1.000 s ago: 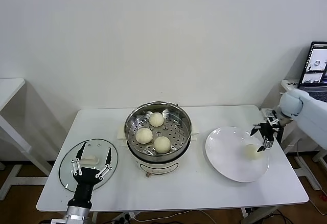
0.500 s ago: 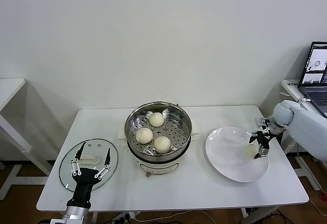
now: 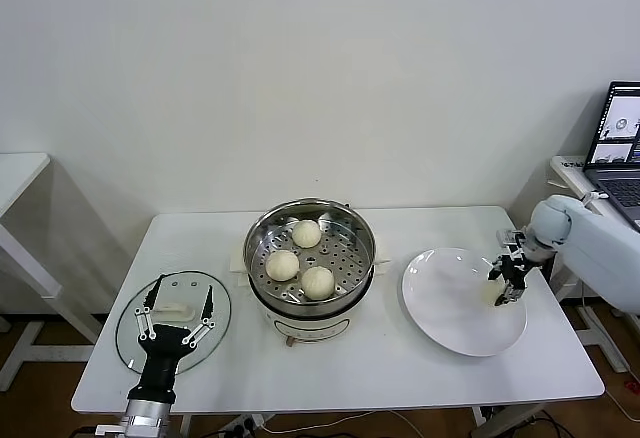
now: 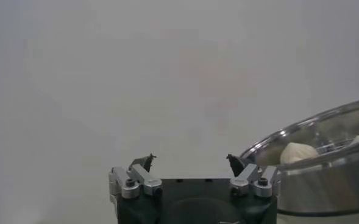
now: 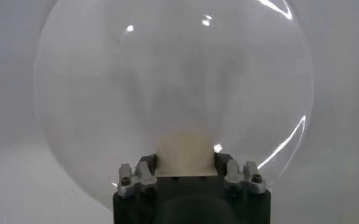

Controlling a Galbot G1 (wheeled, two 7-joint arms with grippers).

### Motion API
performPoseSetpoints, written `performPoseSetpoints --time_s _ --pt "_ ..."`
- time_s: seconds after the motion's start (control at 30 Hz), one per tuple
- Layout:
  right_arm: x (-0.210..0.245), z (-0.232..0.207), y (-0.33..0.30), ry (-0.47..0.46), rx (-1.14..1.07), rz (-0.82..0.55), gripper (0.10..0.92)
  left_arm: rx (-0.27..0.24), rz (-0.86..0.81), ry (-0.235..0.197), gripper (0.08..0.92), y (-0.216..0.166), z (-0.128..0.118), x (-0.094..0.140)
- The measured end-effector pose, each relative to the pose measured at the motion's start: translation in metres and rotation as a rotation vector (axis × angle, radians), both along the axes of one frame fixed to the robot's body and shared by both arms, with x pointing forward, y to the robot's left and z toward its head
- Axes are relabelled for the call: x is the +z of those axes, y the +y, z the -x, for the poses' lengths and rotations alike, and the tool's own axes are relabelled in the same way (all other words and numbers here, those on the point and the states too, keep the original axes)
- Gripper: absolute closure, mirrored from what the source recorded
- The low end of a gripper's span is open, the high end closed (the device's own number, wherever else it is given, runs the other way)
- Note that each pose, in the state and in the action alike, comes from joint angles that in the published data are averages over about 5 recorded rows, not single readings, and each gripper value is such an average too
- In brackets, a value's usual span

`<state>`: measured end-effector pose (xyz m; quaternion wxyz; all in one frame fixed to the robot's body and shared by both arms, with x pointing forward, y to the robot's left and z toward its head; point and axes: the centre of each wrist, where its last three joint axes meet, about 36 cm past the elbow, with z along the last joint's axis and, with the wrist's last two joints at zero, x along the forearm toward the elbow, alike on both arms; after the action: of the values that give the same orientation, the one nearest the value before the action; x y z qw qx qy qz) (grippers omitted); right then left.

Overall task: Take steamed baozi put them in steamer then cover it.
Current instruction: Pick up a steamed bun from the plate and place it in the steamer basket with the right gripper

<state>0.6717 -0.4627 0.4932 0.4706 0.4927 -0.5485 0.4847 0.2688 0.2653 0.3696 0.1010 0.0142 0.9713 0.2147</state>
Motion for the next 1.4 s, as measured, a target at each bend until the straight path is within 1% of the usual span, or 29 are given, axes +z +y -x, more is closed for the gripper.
performPoseSetpoints --time_s 0.13,0.3,0.47,0.63,0.77,0.93,1.17,1.4 --pt "0.035 -0.016 0.018 -0.007 0.045 -0.017 0.387 -0.006 0.001 -0.003 0.177 -0.001 -0.002 0.001" --pt "0.098 -0.039 0.060 -0.020 0.125 -0.048 0.394 -0.011 0.002 -0.011 0.177 -0.001 -0.003 0.003" --pt "0.160 -0.053 0.122 -0.046 0.224 -0.090 0.394 -0.011 0.003 -0.018 0.177 -0.002 -0.003 0.006" --pt "0.195 -0.053 0.193 -0.048 0.329 -0.120 0.394 -0.008 0.005 -0.021 0.177 -0.002 -0.003 0.007" --pt "0.205 -0.048 0.244 -0.039 0.403 -0.123 0.394 -0.006 0.006 -0.020 0.177 -0.002 -0.003 0.007" --pt "0.206 -0.042 0.293 -0.034 0.463 -0.111 0.394 -0.004 0.007 -0.021 0.177 -0.002 -0.003 0.007" --pt "0.188 -0.035 0.341 -0.024 0.520 -0.077 0.392 0.002 0.008 -0.024 0.177 -0.001 -0.004 0.007" --pt "0.161 -0.031 0.369 -0.010 0.551 -0.040 0.386 0.008 0.009 -0.029 0.177 0.001 -0.004 0.007"
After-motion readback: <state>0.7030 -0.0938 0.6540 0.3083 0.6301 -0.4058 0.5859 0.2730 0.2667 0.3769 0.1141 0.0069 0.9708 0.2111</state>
